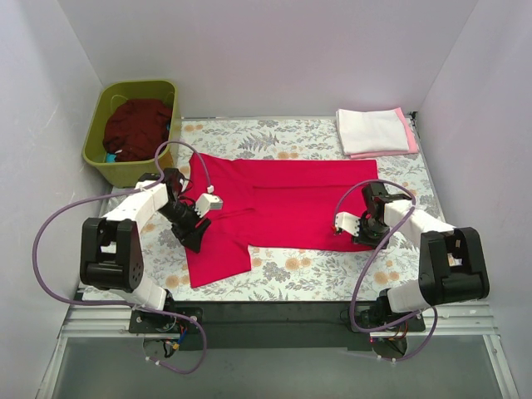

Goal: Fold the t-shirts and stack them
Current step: Fold the tshirt

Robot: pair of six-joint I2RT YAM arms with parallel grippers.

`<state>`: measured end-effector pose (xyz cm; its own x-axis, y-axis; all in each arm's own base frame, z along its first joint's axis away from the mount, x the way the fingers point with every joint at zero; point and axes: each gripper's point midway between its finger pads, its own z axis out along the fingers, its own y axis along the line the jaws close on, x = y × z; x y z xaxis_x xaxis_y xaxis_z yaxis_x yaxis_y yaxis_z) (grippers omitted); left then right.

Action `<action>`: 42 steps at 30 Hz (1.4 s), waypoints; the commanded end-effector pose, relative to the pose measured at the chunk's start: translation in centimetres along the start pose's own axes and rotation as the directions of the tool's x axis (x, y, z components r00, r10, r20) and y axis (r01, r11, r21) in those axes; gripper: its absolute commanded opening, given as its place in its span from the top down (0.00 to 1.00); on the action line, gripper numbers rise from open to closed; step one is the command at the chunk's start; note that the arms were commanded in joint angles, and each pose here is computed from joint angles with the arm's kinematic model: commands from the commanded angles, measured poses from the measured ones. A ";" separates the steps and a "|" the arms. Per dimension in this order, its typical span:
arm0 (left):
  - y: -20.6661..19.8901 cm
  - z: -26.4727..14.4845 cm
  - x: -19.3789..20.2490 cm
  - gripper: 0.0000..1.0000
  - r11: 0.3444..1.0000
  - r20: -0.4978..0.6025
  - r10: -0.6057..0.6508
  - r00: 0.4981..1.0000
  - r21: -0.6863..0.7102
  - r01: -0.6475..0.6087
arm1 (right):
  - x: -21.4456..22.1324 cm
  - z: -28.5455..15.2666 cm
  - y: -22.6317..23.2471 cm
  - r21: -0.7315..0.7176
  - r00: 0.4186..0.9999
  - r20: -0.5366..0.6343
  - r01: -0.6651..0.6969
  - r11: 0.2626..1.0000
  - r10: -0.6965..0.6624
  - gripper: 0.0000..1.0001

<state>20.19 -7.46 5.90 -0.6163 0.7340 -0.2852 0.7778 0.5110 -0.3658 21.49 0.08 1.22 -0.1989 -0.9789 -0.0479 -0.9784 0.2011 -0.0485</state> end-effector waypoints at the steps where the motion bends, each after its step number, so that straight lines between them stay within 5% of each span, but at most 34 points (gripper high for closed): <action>1: 0.1 -1.0 -1.1 0.54 0.996 0.069 0.061 0.996 -0.061 -0.057 | 1.0 2.4 1.8 -0.042 1.000 -0.026 -0.011 0.999 0.010 0.75; 6: -0.6 0.6 1.0 0.54 0.987 -0.006 0.136 0.991 -0.087 -0.136 | 0.9 2.0 1.2 -0.021 1.000 -0.021 -0.022 1.000 0.022 0.99; 17: 0.7 2.1 1.4 0.54 0.929 -0.063 0.265 0.962 -0.250 -0.272 | 0.7 1.8 1.1 -0.036 0.999 -0.023 -0.032 0.999 0.031 0.99; 29: 2.5 3.2 1.9 0.56 0.895 -0.119 0.330 0.937 -0.277 -0.350 | 0.5 1.7 1.1 -0.051 0.999 -0.018 -0.040 0.998 0.040 0.99; 33: 2.7 4.5 3.3 0.60 0.894 -0.163 0.331 0.930 -0.262 -0.364 | 0.5 1.6 1.0 -0.047 0.999 -0.020 -0.040 0.998 0.039 0.99; 42: 0.9 4.3 4.8 0.98 0.909 -0.201 0.319 0.926 -0.213 -0.360 | 0.5 0.7 0.6 -0.034 0.999 -0.007 -0.053 0.998 0.053 0.99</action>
<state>20.40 -6.02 1.40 -0.2808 0.9244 -0.2580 0.9512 0.3039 0.0539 22.49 -0.40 1.32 -0.2281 -0.9732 -0.0277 -0.9689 0.2297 -0.0919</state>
